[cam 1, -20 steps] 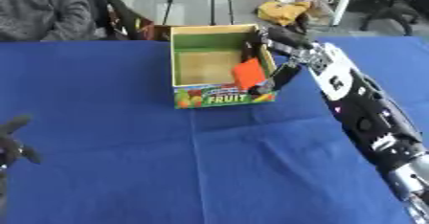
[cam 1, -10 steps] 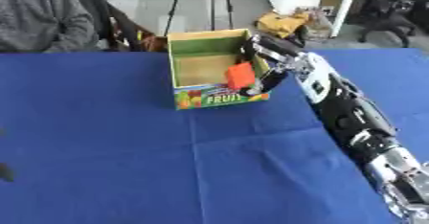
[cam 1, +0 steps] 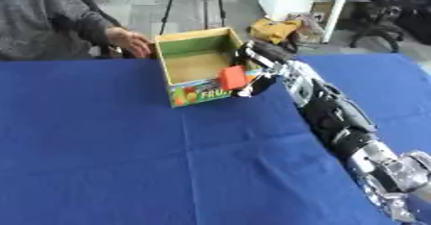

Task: Pick up objects on the table and place them in the box.

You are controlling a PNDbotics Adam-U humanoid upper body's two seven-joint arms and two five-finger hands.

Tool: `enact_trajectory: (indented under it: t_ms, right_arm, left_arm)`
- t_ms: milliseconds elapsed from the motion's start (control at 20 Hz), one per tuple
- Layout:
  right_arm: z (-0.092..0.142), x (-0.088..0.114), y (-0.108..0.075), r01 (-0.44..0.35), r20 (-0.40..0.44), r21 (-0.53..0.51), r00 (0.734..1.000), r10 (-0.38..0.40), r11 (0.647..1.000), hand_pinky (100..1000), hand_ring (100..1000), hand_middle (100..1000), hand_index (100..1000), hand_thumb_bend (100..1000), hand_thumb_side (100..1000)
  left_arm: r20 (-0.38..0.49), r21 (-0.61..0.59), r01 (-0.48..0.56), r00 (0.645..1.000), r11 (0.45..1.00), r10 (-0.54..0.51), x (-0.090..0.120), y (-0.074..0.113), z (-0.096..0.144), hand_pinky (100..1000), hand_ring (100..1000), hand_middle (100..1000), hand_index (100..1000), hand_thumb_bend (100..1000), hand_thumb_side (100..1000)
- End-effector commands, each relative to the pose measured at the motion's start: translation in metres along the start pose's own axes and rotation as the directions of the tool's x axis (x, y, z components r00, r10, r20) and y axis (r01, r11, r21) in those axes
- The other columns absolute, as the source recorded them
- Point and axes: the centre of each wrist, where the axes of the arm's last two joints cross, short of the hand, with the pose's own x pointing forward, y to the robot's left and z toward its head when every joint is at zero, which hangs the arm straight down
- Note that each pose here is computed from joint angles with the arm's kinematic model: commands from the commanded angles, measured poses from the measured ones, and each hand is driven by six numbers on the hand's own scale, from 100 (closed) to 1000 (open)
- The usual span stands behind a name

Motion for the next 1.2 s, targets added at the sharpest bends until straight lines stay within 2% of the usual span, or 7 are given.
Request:
enact_trajectory:
  t_ms: [50,700,1200]
  right_arm:
    - [-0.001,-0.005,-0.029,-0.044,-0.006,-0.052,0.999,0.044,0.998,617,464,380,229,100,100]
    - [-0.014,0.004,-0.044,-0.036,0.033,-0.096,0.999,0.040,0.995,607,461,376,230,100,100]
    - [-0.017,0.006,-0.049,-0.030,0.041,-0.105,0.999,0.035,0.994,606,461,376,231,100,100]
  left_arm:
    - [0.028,-0.023,0.016,0.999,1.000,-0.015,0.008,0.001,-0.004,387,820,313,475,439,820]
    - [0.017,-0.019,0.024,1.000,1.000,-0.023,0.006,0.003,-0.001,389,820,314,476,440,820]
    - [0.009,-0.017,0.027,1.000,1.000,-0.026,0.005,0.004,0.001,389,821,314,476,441,819]
